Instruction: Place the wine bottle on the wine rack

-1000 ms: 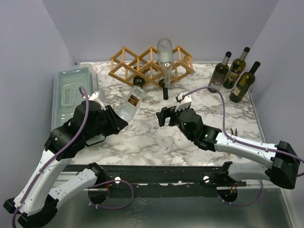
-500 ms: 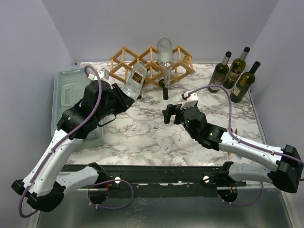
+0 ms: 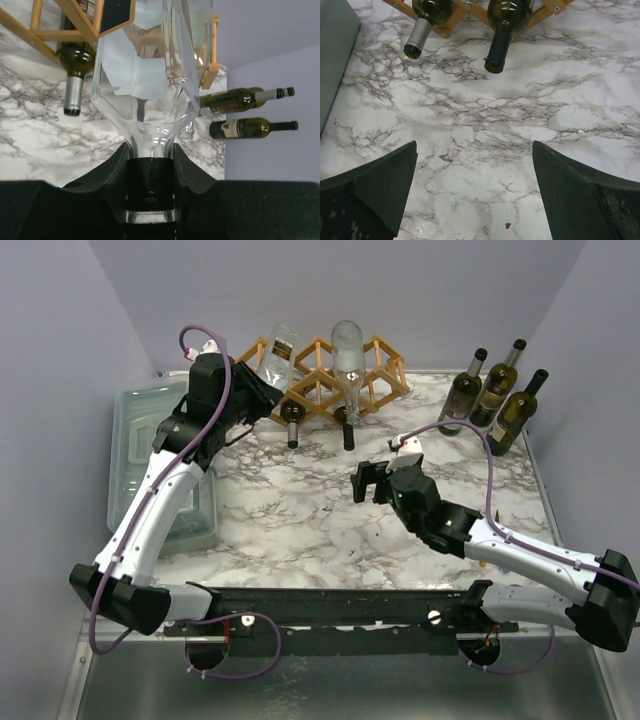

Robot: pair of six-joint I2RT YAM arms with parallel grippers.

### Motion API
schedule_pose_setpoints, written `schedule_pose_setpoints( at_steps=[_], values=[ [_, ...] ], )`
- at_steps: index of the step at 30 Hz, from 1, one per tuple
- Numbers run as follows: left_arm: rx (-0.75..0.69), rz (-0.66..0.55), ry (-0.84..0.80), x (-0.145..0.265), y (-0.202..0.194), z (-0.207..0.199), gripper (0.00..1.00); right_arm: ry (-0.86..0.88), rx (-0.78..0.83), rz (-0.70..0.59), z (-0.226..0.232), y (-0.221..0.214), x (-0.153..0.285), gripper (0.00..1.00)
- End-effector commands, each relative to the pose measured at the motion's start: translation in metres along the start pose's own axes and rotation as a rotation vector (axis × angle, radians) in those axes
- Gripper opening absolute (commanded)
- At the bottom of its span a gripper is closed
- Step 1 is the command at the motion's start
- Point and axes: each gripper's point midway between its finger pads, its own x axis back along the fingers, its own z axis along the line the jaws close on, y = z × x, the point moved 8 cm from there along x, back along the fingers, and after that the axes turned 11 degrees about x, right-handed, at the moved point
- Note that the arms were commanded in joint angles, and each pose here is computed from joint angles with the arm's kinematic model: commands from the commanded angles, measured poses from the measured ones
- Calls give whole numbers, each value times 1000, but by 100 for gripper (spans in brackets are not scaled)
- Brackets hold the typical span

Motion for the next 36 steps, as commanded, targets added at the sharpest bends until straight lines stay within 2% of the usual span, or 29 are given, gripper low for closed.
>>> schedule_pose_setpoints(
  at_steps=[1,4,11,20,28,36],
  values=[
    [13,-136,-361,-2,48,-66,0,-31,8,12,-8,-6,2,100],
    [-18,-141,-371,-24,51,-66,0,-30,8,13,-9,-6,1,100],
    [-117,-172,-283,-73,49,-44,0,-40,-5,-2,-12,-2,2,100],
    [-232,-261,-221,-107,50,-20,0,-60,8,1,-15,-3,0,100],
    [-229,-295,-189,-129,45,-3,0,-59,7,6,-14,-2,-3,100],
    [-189,-298,-116,-143,23,27,0,-70,-2,-16,-16,6,-1,100]
  ],
)
